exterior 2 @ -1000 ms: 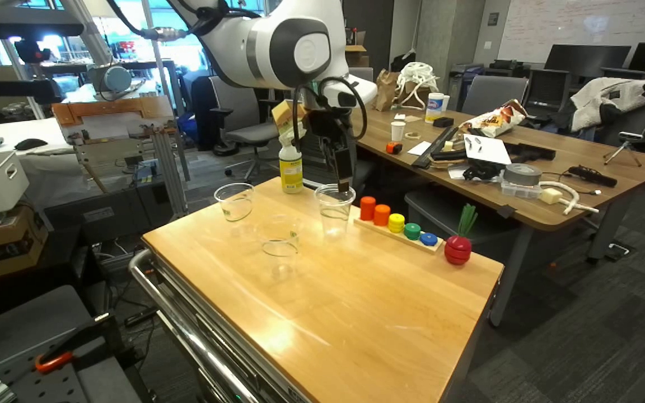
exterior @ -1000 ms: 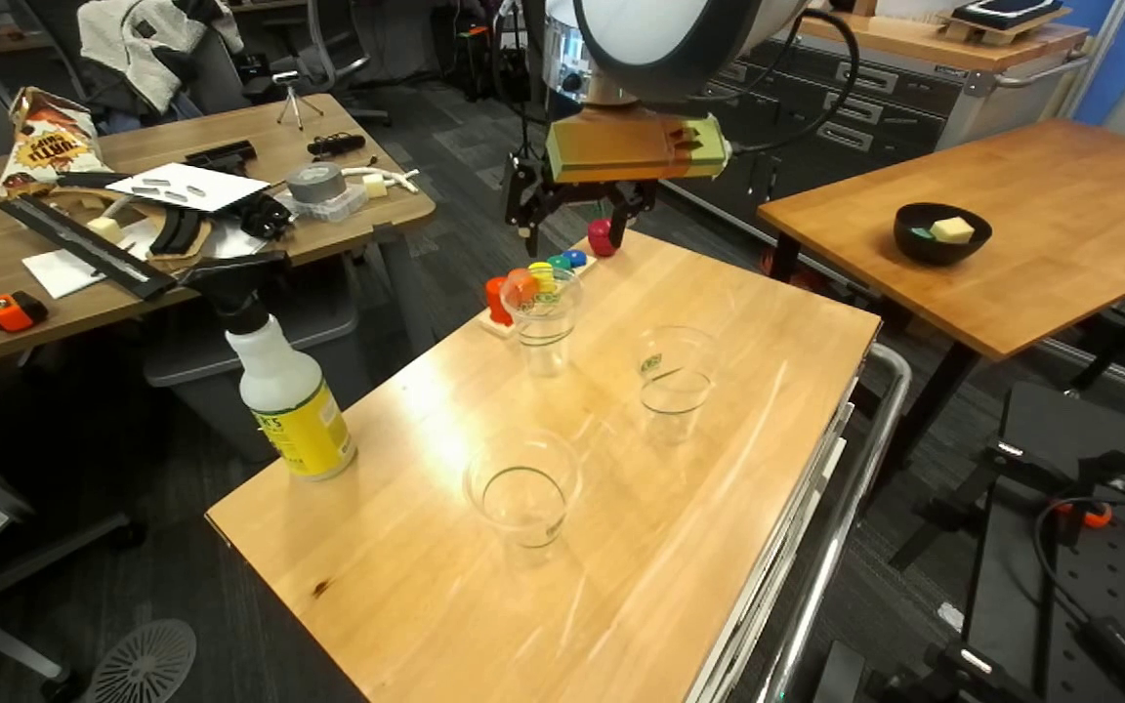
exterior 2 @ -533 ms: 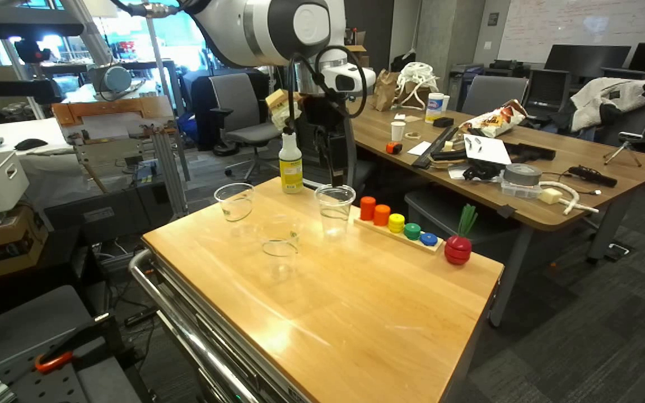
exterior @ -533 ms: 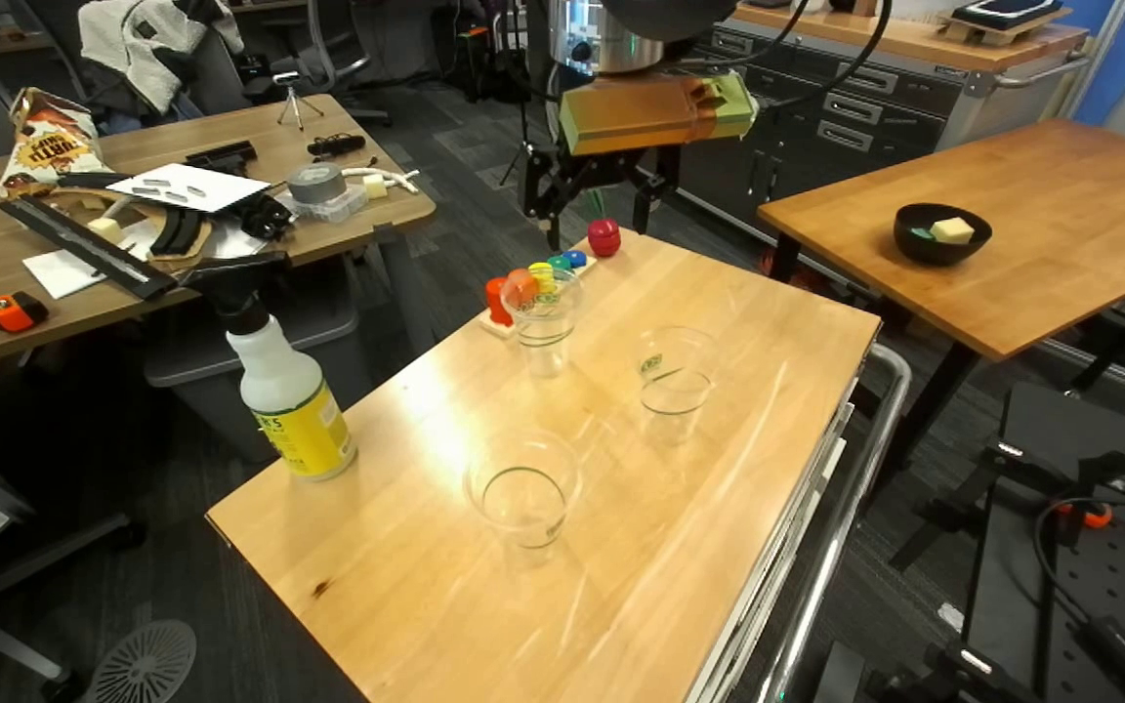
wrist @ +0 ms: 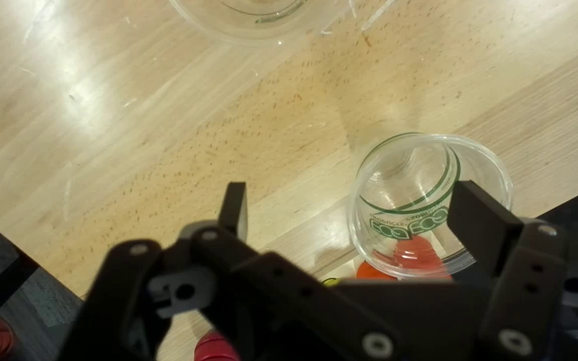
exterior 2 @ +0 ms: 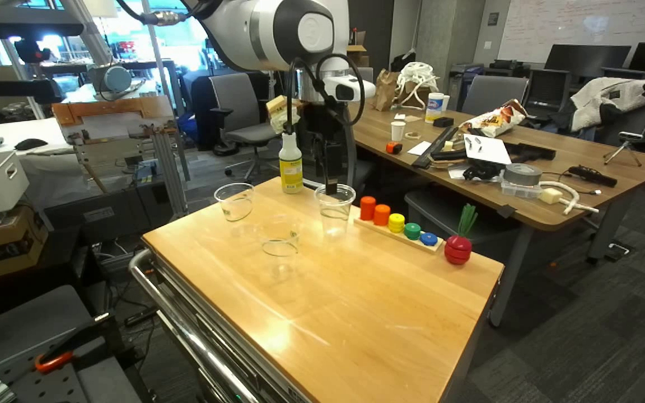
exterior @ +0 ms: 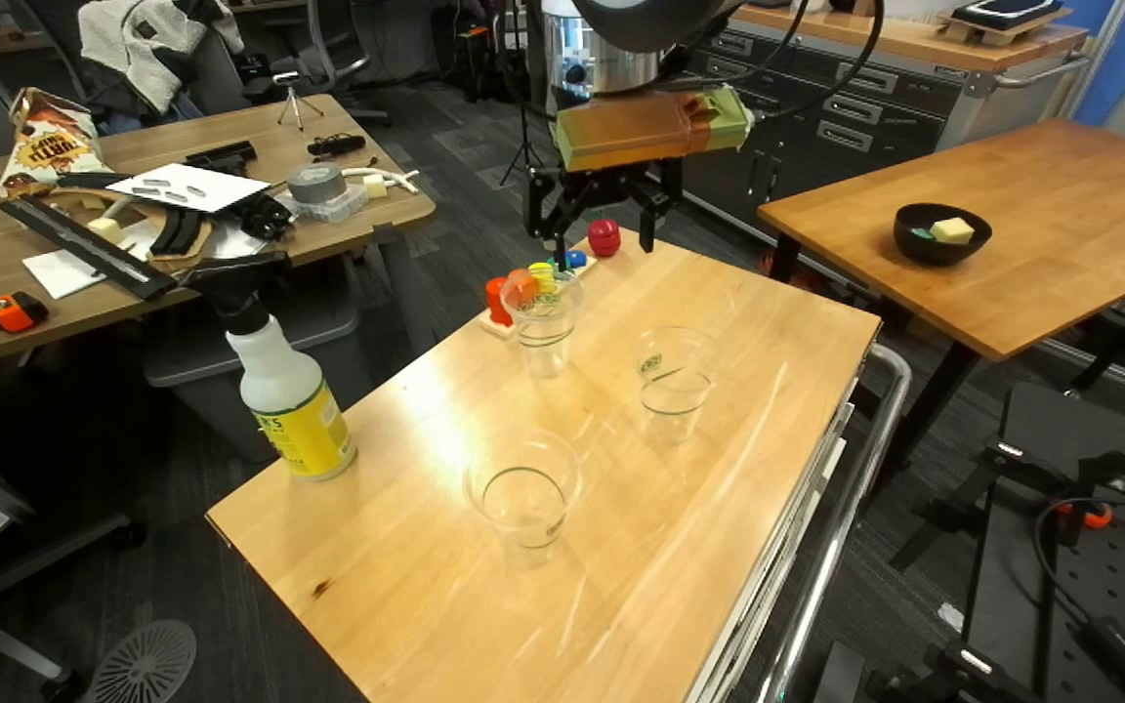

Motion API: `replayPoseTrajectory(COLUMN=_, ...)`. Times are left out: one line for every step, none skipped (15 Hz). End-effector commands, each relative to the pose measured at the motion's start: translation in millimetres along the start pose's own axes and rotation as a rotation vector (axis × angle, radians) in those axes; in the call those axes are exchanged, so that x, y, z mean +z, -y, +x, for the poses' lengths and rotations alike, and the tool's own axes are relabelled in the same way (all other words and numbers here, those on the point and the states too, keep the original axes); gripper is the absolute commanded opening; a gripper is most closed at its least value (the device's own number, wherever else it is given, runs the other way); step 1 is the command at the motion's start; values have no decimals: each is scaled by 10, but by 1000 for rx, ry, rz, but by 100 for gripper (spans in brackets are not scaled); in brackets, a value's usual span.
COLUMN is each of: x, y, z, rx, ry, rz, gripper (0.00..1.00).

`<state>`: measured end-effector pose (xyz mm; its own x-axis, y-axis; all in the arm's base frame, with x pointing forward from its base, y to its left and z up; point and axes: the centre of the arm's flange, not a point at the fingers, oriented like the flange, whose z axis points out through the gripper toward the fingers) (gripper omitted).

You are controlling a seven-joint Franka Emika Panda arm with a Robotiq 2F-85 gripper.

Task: Stack the four clear cups together

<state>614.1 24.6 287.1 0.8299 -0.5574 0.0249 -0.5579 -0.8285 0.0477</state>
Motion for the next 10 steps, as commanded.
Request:
replayPoseTrajectory(x=63, y=120, z=175, rx=41, ry=10, rz=18, gripper=100)
replayPoseTrajectory(x=107, y=124, z=200, rx=50, ry=12, rz=16, gripper=100)
replayPoseTrajectory(x=151, y=132, z=223, rx=59, ry=13, rz=14, gripper=100)
replayPoseTrajectory(x=186, y=140, z=242, rx=67, ry=14, rz=12, gripper=100)
replayPoseTrajectory(x=232, y=146, z=263, rx=76, ry=19, rz=9, gripper=100)
replayPoseTrajectory(x=268, y=149, z=278, rx=82, ry=21, rz=7, gripper=100)
replayPoseTrajectory(x=312, y=162, z=297, rx=90, ry=24, rz=5, gripper=100)
replayPoseTrajectory(x=351, y=171, z=309, rx=96, ry=27, rz=3, gripper=100)
replayPoseTrajectory(x=390, y=187, z=321, rx=101, ry=27, rz=2, gripper=100)
replayPoseTrajectory(x=421, y=204, z=337, rx=110, ry=27, rz=2, gripper=100)
